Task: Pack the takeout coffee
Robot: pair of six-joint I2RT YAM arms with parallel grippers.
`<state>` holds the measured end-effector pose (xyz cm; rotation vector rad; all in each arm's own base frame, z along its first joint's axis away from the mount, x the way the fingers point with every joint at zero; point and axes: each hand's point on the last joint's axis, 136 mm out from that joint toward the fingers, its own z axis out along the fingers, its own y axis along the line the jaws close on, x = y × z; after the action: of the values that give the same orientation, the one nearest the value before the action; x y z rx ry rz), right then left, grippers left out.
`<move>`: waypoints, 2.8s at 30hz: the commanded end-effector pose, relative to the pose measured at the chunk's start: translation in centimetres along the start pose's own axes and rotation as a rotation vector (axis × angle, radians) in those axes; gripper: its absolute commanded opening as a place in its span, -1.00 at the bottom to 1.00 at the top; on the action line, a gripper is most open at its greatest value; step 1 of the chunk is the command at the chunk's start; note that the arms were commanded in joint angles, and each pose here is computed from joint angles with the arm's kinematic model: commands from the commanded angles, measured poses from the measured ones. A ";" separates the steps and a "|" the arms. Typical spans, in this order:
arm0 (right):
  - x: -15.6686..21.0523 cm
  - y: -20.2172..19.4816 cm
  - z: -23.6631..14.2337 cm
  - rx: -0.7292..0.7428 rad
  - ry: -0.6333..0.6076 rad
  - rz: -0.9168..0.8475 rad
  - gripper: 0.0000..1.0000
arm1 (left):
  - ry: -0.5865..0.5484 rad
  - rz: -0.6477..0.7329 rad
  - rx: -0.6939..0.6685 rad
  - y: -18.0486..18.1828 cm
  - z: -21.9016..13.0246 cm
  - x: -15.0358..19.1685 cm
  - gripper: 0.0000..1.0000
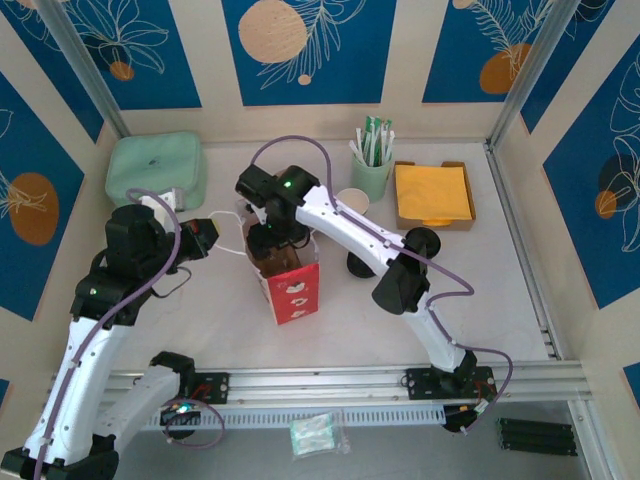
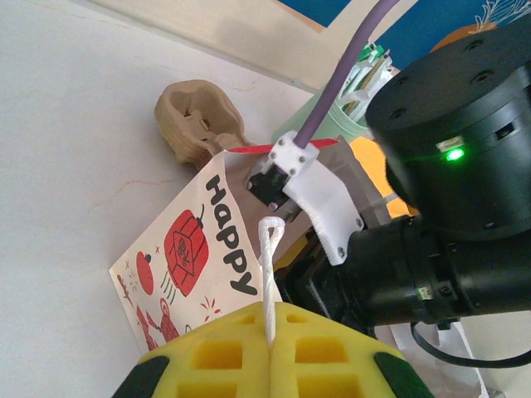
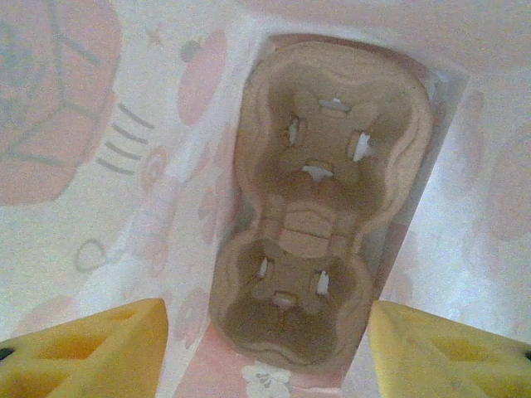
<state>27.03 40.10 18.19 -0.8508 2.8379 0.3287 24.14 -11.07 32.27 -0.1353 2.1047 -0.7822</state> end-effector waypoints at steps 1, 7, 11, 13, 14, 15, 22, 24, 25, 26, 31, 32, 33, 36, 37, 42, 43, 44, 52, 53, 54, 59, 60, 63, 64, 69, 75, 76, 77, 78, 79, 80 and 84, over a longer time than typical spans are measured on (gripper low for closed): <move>-0.1 0.8 -2.8 -0.053 -0.034 -0.002 0.30 | -0.045 -0.004 0.003 -0.1 -0.2 -0.9 -1.00; -0.5 1.2 -4.9 -0.079 -0.077 -0.005 0.31 | -0.048 -0.007 0.005 -0.1 -0.2 -0.9 -1.00; -0.6 1.4 -5.9 -0.092 -0.100 -0.005 0.31 | -0.049 -0.007 0.006 -0.1 -0.1 -1.0 -1.00; -0.7 1.5 -6.3 -0.103 -0.109 -0.004 0.31 | -0.051 -0.006 0.004 -0.1 -0.1 -1.1 -1.00; -0.7 1.6 -6.5 -0.107 -0.114 -0.003 0.31 | -0.051 -0.005 0.003 -0.1 -0.1 -1.1 -1.00; -0.7 1.7 -6.7 -0.113 -0.116 -0.005 0.31 | -0.053 -0.006 0.002 -0.1 -0.1 -1.1 -1.00; -0.8 1.9 -8.2 -0.131 -0.150 -0.005 0.31 | -0.052 -0.007 0.002 -0.1 0.0 -1.1 -1.00; -0.9 1.9 -8.7 -0.137 -0.160 -0.003 0.32 | -0.054 -0.007 0.003 -0.1 0.0 -1.2 -1.00; -0.9 2.0 -9.0 -0.141 -0.165 -0.004 0.32 | -0.054 -0.009 0.002 -0.1 0.0 -1.2 -1.00; -0.9 2.0 -9.1 -0.145 -0.169 -0.005 0.31 | -0.054 -0.009 0.002 -0.1 0.0 -1.2 -1.00; -0.8 2.0 -10.4 -0.151 -0.192 0.000 0.31 | -0.052 -0.010 0.000 0.0 0.1 -1.1 -1.00; -0.7 2.0 -10.5 -0.151 -0.196 0.000 0.32 | -0.051 -0.009 0.002 0.0 0.1 -1.1 -1.00; -0.7 2.0 -10.7 -0.152 -0.198 0.002 0.31 | -0.052 -0.010 0.001 0.0 0.1 -1.1 -1.00; -0.6 2.0 -11.0 -0.152 -0.201 0.002 0.31 | -0.051 -0.009 0.002 0.0 0.1 -1.1 -1.00; -0.5 1.9 -11.0 -0.149 -0.199 0.002 0.31 | -0.051 -0.010 0.000 0.0 0.2 -1.1 -1.00; 0.0 1.9 -10.5 -0.120 -0.180 -0.010 0.31 | -0.055 -0.007 -0.001 0.0 0.1 -1.2 -1.00; 0.2 2.0 -10.4 -0.113 -0.178 -0.014 0.31 | -0.053 -0.008 -0.003 0.1 0.1 -1.2 -1.00; 0.3 2.0 -10.5 -0.105 -0.176 -0.020 0.31 | -0.053 -0.007 -0.004 0.1 0.2 -1.2 -1.00; 1.6 2.1 -10.3 -0.031 -0.162 -0.057 0.31 | -0.049 -0.004 -0.005 0.1 0.5 -1.3 -1.00; 1.7 2.0 -10.2 -0.017 -0.159 -0.061 0.31 | -0.051 -0.002 -0.004 0.1 0.5 -1.4 -1.00; 1.8 2.0 -10.2 -0.011 -0.157 -0.064 0.31 | -0.053 -0.002 -0.004 0.1 0.5 -1.4 -1.00; 2.3 1.8 -10.1 0.023 -0.149 -0.074 0.31 | -0.054 0.000 -0.004 0.0 0.5 -1.5 -1.00; 2.4 1.9 -10.2 0.025 -0.149 -0.076 0.31 | -0.054 0.000 -0.004 0.0 0.5 -1.5 -1.00; 2.6 1.9 -10.2 0.036 -0.146 -0.081 0.31 | -0.054 0.000 -0.006 0.1 0.5 -1.5 -1.00; 2.7 1.9 -10.1 0.042 -0.144 -0.084 0.31 | -0.053 0.001 -0.006 0.1 0.5 -1.5 -0.99; 3.0 1.9 -10.2 0.060 -0.143 -0.090 0.31 | -0.054 0.006 -0.003 0.0 0.5 -1.6 -0.98; 3.1 2.0 -10.3 0.069 -0.145 -0.095 0.31 | -0.056 0.010 0.005 -0.3 0.5 -1.9 -0.92; 3.1 2.0 -10.3 0.069 -0.145 -0.094 0.32 | -0.055 0.012 0.008 -0.4 0.5 -1.9 -0.91; 3.2 2.0 -10.4 0.071 -0.146 -0.095 0.32 | -0.054 0.013 0.009 -0.5 0.5 -1.9 -0.89; 3.2 2.0 -10.3 0.072 -0.144 -0.095 0.32 | -0.056 0.013 0.011 -0.5 0.4 -1.9 -0.88; 3.2 2.0 -10.4 0.072 -0.145 -0.095 0.32 | -0.054 0.013 0.013 -0.6 0.4 -1.9 -0.86; 3.3 2.0 -10.4 0.073 -0.146 -0.095 0.32 | -0.054 0.015 0.015 -0.6 0.4 -2.0 -0.85; 3.3 2.0 -10.7 0.073 -0.154 -0.094 0.32 | -0.056 0.016 0.024 -0.9 0.4 -2.1 -0.79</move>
<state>23.02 38.22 25.71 -0.9174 2.6788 0.2319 25.43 -11.20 32.17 -0.1425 2.0979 -0.7724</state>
